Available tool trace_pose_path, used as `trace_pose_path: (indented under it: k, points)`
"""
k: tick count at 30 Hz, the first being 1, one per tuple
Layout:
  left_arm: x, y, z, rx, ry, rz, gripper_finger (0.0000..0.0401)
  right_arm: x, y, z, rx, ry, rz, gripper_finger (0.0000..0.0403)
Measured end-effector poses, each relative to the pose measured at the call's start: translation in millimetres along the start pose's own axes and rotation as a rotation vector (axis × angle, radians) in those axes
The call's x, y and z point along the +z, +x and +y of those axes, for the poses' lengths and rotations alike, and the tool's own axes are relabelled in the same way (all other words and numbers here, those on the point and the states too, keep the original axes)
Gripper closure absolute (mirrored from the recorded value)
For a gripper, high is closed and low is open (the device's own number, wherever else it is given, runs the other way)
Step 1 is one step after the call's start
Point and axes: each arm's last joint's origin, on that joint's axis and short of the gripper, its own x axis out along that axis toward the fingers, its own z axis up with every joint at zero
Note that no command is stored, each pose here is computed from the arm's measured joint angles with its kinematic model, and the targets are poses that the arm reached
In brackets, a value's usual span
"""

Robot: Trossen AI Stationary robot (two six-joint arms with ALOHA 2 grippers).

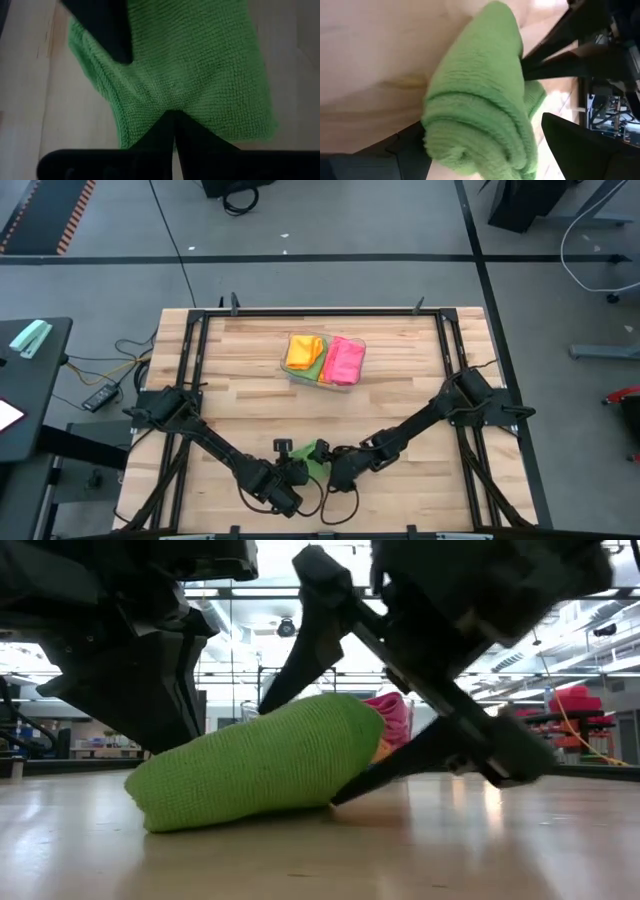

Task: Fold microfiber towels
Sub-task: Put the folded green microfiber cloth into the transparent bin

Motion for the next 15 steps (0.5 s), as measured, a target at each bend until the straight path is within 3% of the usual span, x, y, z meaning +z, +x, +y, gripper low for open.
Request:
trace_pose_path:
  k: [7, 15]
  points:
    - [0, 0, 0, -0.001, -0.002, -0.001, 0.0390, -10, 6, -9, 0.013, 0.000, -0.033, 0.0076]
    - [0, 0, 0, -0.002, -0.002, -0.002, 0.0377, -13, 7, -12, 0.018, 0.040, -0.059, 0.0199]
